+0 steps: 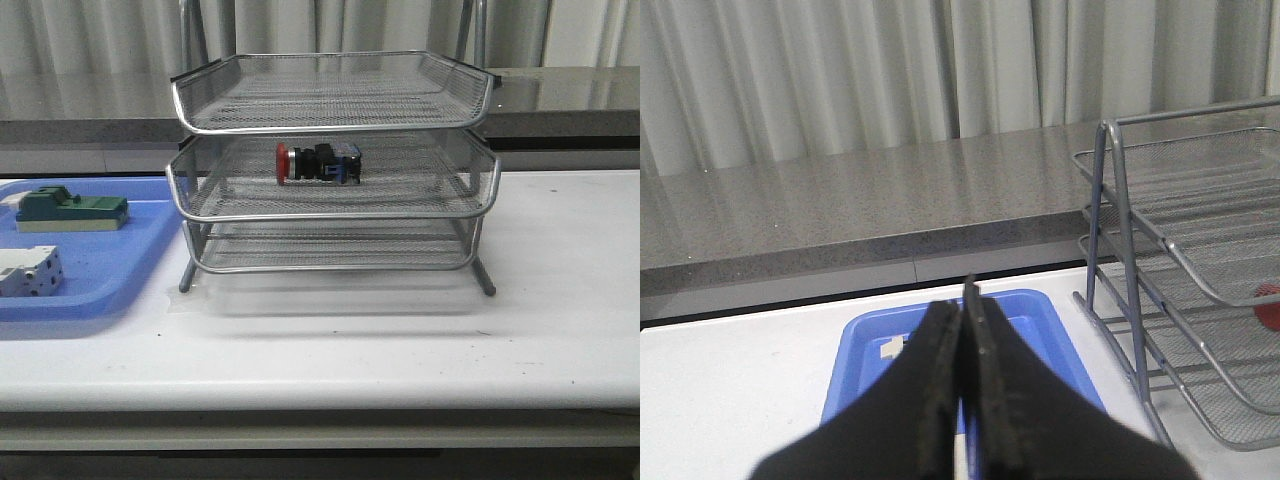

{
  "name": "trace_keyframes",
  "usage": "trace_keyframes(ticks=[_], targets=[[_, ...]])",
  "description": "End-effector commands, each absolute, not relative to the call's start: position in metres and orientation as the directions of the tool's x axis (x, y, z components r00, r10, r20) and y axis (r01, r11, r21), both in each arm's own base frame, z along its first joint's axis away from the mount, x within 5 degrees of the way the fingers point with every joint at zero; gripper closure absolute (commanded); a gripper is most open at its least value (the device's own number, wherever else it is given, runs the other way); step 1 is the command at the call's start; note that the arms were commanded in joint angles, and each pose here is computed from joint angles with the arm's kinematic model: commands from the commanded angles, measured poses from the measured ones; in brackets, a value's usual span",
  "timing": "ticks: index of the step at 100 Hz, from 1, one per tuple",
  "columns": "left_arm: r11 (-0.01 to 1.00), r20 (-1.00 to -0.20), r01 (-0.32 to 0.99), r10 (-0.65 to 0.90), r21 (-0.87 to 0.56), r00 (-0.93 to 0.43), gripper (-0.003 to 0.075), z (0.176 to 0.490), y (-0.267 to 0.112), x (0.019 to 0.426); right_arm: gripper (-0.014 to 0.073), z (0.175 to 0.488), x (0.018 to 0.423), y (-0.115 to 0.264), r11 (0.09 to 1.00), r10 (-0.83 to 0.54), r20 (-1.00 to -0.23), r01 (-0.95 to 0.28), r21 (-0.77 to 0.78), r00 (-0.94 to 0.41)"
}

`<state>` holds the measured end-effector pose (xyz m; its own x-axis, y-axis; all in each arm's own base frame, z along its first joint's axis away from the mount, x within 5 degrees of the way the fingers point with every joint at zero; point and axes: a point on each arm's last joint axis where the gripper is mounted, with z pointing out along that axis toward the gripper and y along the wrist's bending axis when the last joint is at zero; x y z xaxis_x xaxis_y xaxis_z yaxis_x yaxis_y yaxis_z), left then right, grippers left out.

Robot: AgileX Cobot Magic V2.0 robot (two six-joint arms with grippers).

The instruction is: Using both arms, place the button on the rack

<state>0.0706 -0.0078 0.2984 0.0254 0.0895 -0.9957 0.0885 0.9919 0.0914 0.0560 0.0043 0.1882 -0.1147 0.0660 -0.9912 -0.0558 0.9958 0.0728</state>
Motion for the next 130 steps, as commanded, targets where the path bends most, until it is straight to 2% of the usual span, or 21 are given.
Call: trace_keyframes(ticks=[1, 130], targets=[[0.997, -0.992, 0.052, 0.059, 0.064, 0.109, 0.074, 0.3126, -0.0049, 0.0701, 0.0656, 0.2016, 0.0544, 0.003, 0.996, 0.071, -0.997, -0.049, 0.07, 0.003], [0.997, -0.987, 0.031, 0.064, 0.069, 0.145, 0.074, 0.316, -0.0033, 0.0697, 0.0656, 0.2016, 0.0544, 0.003, 0.996, 0.071, -0.997, -0.049, 0.07, 0.003]])
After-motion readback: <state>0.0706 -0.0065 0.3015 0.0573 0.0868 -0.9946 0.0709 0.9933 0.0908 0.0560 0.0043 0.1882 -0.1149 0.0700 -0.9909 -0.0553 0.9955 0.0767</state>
